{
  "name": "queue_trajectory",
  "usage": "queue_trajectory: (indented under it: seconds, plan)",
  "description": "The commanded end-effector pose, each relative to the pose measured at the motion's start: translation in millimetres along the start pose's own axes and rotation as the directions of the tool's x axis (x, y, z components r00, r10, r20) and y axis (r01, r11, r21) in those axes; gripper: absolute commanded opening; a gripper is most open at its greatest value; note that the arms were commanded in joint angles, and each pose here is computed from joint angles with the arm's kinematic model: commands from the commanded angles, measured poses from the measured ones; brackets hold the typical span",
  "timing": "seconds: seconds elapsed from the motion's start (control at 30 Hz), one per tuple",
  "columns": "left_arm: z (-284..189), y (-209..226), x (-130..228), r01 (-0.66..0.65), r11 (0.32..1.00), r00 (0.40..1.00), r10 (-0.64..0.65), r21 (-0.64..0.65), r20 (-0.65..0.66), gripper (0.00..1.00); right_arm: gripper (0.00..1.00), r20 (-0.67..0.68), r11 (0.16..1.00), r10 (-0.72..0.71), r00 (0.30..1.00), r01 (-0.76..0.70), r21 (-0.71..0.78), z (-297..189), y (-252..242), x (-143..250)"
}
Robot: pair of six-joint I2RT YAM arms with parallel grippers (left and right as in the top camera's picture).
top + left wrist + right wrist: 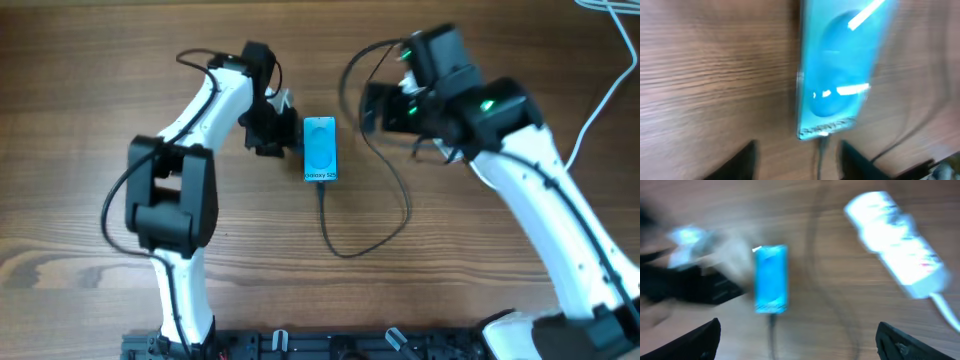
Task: Plug charger to phone and switch on socket
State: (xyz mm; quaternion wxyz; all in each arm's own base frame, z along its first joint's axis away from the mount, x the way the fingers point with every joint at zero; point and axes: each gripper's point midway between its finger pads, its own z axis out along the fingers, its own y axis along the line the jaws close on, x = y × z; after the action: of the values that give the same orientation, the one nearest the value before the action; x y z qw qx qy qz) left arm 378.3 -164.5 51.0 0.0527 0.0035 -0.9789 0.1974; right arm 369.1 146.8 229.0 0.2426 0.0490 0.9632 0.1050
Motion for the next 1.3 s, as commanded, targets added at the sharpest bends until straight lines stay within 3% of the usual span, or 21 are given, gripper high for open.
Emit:
queue_trajectory:
  seconds: [0.0, 0.03, 0.1, 0.27, 0.43, 0.73, 0.9, 1.27]
  plan:
    - [-127.4, -34.9, -14.7, -0.047, 0.999, 0.929, 0.053, -0.025, 0.366, 0.88, 1.00, -0.022, 0.978, 0.145, 0.989, -0.140, 0.156, 36.0, -67.7, -20.0]
    - [-146.8, -30.5, -14.8, 0.007, 0.998, 0.902, 0.017, -0.055, 0.432, 1.00, 1.00, -0.025, 0.967, 0.184, 0.983, -0.176, 0.187, 45.7, -86.7, -24.5]
    - [-186.0, -20.4, -9.7, 0.096, 0.989, 0.833, -0.018, -0.112, 0.552, 1.00, 1.00, -0.013, 0.947, 0.240, 0.971, -0.231, 0.224, 59.6, -115.2, -33.0]
    - [-231.2, -25.4, 7.6, 0.092, 0.989, 0.756, 0.008, -0.119, 0.654, 1.00, 1.00, 0.067, 0.903, 0.327, 0.943, -0.333, 0.273, 80.6, -170.9, -57.0]
    - [-232.3, -25.5, 8.8, 0.092, 0.989, 0.755, 0.008, -0.118, 0.656, 1.00, 1.00, 0.098, 0.899, 0.294, 0.951, -0.310, 0.310, 90.6, -198.9, -68.2]
    - [-232.1, -25.4, 9.0, 0.092, 0.989, 0.756, 0.008, -0.119, 0.654, 1.00, 1.00, -0.057, 0.896, 0.291, 0.955, -0.251, 0.365, 150.3, -213.8, -34.5]
    - [-232.1, -25.4, 9.0, 0.092, 0.989, 0.756, 0.008, -0.119, 0.654, 1.00, 1.00, -0.148, 0.936, 0.238, 0.960, -0.186, 0.298, 168.6, -204.5, -22.0]
    - [-232.1, -25.4, 9.0, 0.092, 0.989, 0.756, 0.008, -0.119, 0.654, 1.00, 1.00, -0.214, 0.937, 0.254, 0.943, -0.185, 0.297, 193.4, -207.6, -3.4]
